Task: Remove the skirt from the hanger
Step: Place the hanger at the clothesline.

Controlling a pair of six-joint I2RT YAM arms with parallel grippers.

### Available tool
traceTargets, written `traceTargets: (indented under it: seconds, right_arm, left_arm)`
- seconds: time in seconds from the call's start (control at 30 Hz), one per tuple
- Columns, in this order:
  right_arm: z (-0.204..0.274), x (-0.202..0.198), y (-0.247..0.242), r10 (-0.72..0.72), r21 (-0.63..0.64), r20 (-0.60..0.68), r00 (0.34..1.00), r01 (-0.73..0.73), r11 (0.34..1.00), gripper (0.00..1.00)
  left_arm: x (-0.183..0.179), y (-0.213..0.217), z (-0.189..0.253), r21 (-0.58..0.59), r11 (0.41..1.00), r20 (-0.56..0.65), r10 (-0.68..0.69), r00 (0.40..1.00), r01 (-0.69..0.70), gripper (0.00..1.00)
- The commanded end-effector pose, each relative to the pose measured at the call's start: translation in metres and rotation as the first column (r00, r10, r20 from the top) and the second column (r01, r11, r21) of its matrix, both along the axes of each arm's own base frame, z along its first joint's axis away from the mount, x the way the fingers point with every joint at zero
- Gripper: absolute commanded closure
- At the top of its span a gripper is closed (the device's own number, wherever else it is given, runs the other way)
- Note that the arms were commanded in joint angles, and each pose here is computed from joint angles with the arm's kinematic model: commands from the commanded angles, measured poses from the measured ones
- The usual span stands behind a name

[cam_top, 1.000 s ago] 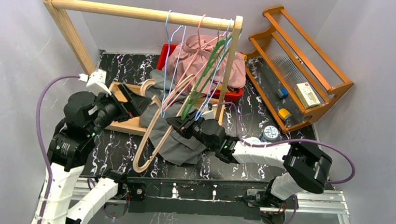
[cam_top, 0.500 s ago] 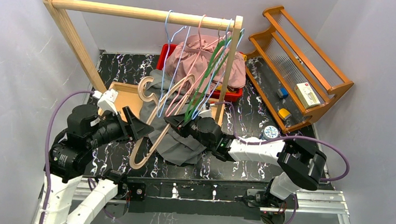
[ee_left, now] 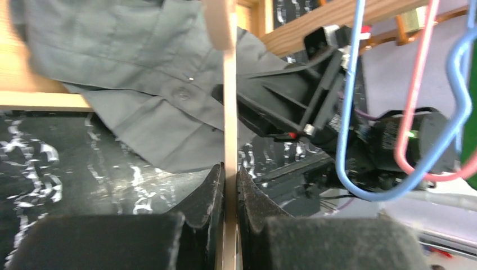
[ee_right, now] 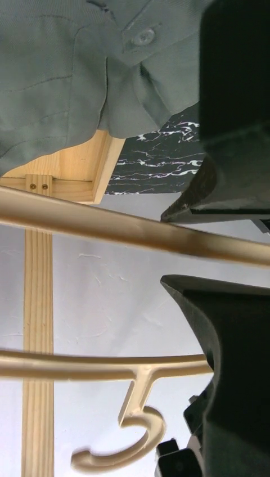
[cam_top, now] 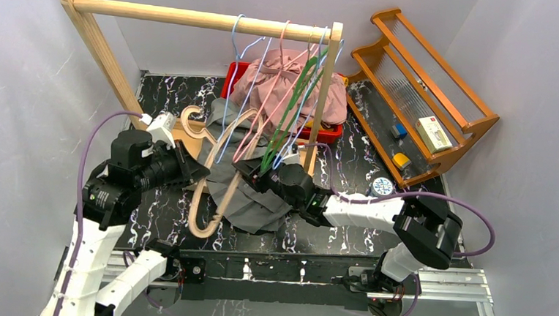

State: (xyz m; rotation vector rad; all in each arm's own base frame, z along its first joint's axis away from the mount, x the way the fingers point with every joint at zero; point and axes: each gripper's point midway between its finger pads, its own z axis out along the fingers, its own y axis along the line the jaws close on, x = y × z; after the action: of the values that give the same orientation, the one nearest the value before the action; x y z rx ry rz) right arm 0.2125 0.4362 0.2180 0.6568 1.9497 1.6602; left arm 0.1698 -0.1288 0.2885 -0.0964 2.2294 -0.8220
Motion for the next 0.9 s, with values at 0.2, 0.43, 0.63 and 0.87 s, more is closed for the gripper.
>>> traceTargets:
  seconds: [0.2,0.43,0.63,0.87]
  right_arm:
    - [0.003,-0.017,-0.043,0.157,-0.378,0.299,0.941,-0.035,0.925,0.10]
    - [-0.022,-0.023,-0.101,0.416,-0.725,0.440,0.796,0.042,0.688,0.01]
    - [-0.026,-0.024,-0.146,0.498,-0.818,0.449,0.742,0.116,0.563,0.02]
    - [-0.020,-0.010,-0.124,0.648,-0.873,0.441,0.620,0.130,0.470,0.02]
  left_arm:
    - [-0.010,0.059,0.044,0.264,0.953,0.209,0.092,0.974,-0.147,1.00]
    - [0.011,0.093,0.136,0.375,0.872,0.464,0.117,0.878,-0.314,1.00]
    - [0.105,0.037,0.221,0.333,0.908,0.610,-0.002,0.793,-0.253,1.00]
    - [0.148,0.018,0.181,0.394,0.897,0.518,-0.036,0.855,-0.201,1.00]
